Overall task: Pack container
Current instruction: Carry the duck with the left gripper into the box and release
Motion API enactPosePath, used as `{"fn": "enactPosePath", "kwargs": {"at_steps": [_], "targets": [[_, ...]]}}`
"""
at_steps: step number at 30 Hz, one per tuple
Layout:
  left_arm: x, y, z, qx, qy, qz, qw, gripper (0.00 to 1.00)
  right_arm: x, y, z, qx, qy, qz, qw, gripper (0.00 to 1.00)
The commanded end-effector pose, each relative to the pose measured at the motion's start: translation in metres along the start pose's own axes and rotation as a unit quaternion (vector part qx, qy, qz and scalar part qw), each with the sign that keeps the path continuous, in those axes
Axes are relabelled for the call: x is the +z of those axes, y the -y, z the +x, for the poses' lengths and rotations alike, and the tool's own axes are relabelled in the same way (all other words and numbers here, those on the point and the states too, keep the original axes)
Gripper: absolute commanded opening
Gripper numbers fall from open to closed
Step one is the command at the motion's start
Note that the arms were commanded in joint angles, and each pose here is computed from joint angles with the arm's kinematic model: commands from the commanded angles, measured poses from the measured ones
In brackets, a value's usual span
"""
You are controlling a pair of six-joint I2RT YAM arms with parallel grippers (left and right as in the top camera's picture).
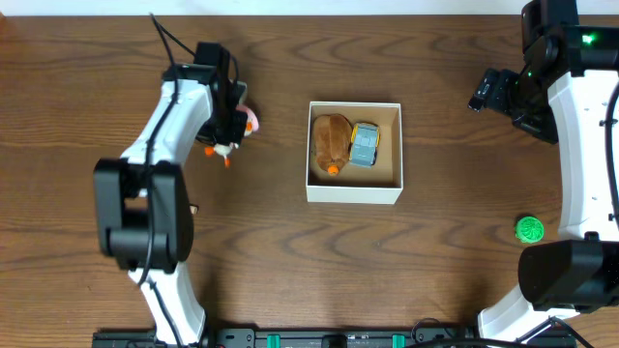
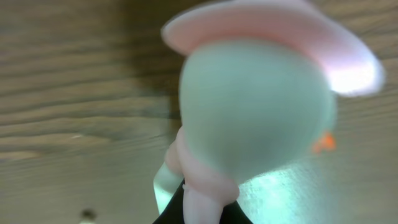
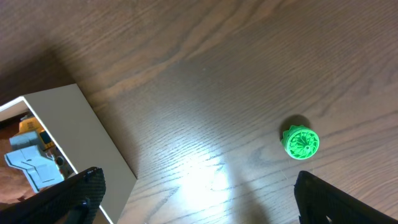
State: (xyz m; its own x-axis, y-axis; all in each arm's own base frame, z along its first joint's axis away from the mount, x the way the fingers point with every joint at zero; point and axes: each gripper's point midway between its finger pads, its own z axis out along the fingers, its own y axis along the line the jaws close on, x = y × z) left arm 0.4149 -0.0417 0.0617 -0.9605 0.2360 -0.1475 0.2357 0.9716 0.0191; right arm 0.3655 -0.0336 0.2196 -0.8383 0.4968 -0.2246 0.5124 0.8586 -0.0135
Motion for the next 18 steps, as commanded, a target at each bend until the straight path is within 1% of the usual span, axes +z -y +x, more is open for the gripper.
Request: {"fn": "enactPosePath", "kwargs": {"at_steps": [1,5,8,14,18], "targets": [[-0.077,0.005,-0.029,0.012,0.106,-0.01,0.994,0.06,0.003,0.002,0.0,-0.001,-0.005,0.001,1.0,0.99],[-0.109,0.033,-0.034,0.055,0.147,0.0,0.988,0.06,0.003,0.001,-0.002,0.0,-0.001,-0.001,1.0,0.99],[-0.12,0.072,-0.034,0.119,0.164,0.034,0.979,0.06,0.003,0.0,-0.004,0.0,0.002,-0.003,1.0,0.99],[-0.114,0.147,-0.025,0.235,0.155,0.062,0.958,0.06,0.003,0.0,-0.004,0.0,0.002,-0.003,1.0,0.99],[-0.102,0.181,-0.016,0.274,0.138,0.074,0.949,0.06,0.003,0.0,-0.004,0.0,0.002,-0.003,1.0,0.99]]}}
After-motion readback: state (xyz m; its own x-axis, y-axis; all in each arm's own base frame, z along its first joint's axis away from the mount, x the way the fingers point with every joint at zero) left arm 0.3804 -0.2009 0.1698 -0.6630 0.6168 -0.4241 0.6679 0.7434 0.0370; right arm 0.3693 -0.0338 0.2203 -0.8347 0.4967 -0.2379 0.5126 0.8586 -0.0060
